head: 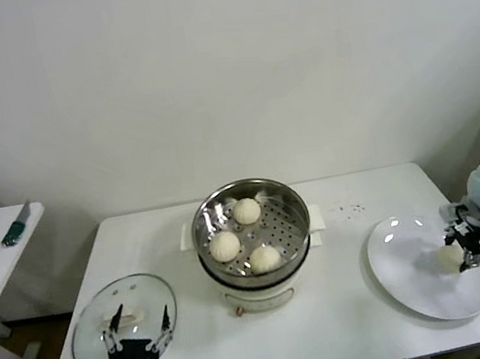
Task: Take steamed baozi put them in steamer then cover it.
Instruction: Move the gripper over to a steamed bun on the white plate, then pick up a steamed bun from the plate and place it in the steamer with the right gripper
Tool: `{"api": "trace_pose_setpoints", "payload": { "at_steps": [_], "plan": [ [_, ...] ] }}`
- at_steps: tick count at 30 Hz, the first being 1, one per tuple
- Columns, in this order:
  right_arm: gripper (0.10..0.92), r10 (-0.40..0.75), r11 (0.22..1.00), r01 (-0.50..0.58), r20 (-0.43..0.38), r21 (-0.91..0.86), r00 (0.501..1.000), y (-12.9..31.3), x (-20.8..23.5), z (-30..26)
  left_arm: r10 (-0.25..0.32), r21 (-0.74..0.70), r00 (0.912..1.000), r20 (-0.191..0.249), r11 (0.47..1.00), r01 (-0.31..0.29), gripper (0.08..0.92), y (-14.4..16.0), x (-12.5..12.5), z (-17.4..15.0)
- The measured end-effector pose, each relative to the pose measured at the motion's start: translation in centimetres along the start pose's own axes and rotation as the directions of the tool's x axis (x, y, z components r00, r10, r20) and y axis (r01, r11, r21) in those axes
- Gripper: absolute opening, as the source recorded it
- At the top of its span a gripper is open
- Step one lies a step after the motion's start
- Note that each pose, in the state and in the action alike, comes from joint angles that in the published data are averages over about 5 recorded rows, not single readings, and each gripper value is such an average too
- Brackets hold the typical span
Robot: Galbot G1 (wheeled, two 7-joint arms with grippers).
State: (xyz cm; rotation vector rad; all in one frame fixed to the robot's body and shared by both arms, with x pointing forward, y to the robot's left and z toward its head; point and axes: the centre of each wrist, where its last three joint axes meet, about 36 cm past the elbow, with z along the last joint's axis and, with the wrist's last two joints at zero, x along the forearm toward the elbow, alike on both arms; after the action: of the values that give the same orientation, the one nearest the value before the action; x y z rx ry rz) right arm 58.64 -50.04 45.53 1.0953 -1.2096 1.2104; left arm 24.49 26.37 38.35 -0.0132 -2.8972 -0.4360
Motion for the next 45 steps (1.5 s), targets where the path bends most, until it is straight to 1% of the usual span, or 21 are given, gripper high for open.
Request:
{"api": "trace_pose_setpoints", "payload": {
  "at_steps": [6, 9, 13, 23, 28, 32, 36, 41, 45],
  "plan": [
    [0.654, 0.02, 1.0, -0.02, 0.025, -0.002, 0.999, -1.0, 2.0, -1.0, 0.004, 0.003, 1.0, 0.006, 1.0, -0.004, 0.823, -0.1, 0.2, -0.1],
    [0.653, 0.045, 0.999, -0.045, 0.046, -0.001, 0.998, -2.3, 4.0, -2.1, 0.012, 0.006, 0.9999, 0.011, 1.0, -0.012, 0.823, -0.2, 0.3, -0.2],
    [0.654, 0.088, 0.996, -0.088, 0.085, 0.0, 0.992, -4.6, 7.9, -4.5, 0.032, 0.006, 0.9993, 0.017, 0.999, -0.032, 0.823, -0.5, 0.6, -0.3],
    [0.655, 0.174, 0.983, -0.181, 0.217, 0.013, 0.961, -10.4, 19.7, -14.5, 0.098, 0.001, 0.9947, 0.032, 0.995, -0.098, 0.823, -1.6, 1.3, -0.8],
    [0.659, 0.165, 0.983, -0.179, 0.266, 0.031, 0.95, -11.7, 23.4, -20.6, 0.12, 0.001, 0.9919, 0.043, 0.993, -0.12, 0.823, -1.9, 1.4, -1.2],
    [0.662, 0.137, 0.985, -0.16, 0.285, 0.061, 0.949, -11.9, 24.8, -25.4, 0.133, 0.004, 0.9899, 0.05, 0.991, -0.133, 0.823, -2.1, 1.4, -1.5],
    [0.662, 0.108, 0.986, -0.139, 0.286, 0.091, 0.952, -11.7, 25.2, -29.8, 0.139, 0.005, 0.9889, 0.053, 0.99, -0.139, 0.823, -2.0, 1.4, -1.6],
    [0.662, 0.075, 0.985, -0.113, 0.265, 0.134, 0.961, -11.2, 24.6, -34.0, 0.141, 0.002, 0.9888, 0.05, 0.99, -0.141, 0.823, -1.7, 1.5, -1.3],
    [0.662, 0.054, 0.982, -0.094, 0.233, 0.166, 0.971, -10.7, 23.3, -36.3, 0.139, 0.004, 0.9892, 0.045, 0.99, -0.14, 0.823, -1.5, 1.6, -1.1]
  ]
}}
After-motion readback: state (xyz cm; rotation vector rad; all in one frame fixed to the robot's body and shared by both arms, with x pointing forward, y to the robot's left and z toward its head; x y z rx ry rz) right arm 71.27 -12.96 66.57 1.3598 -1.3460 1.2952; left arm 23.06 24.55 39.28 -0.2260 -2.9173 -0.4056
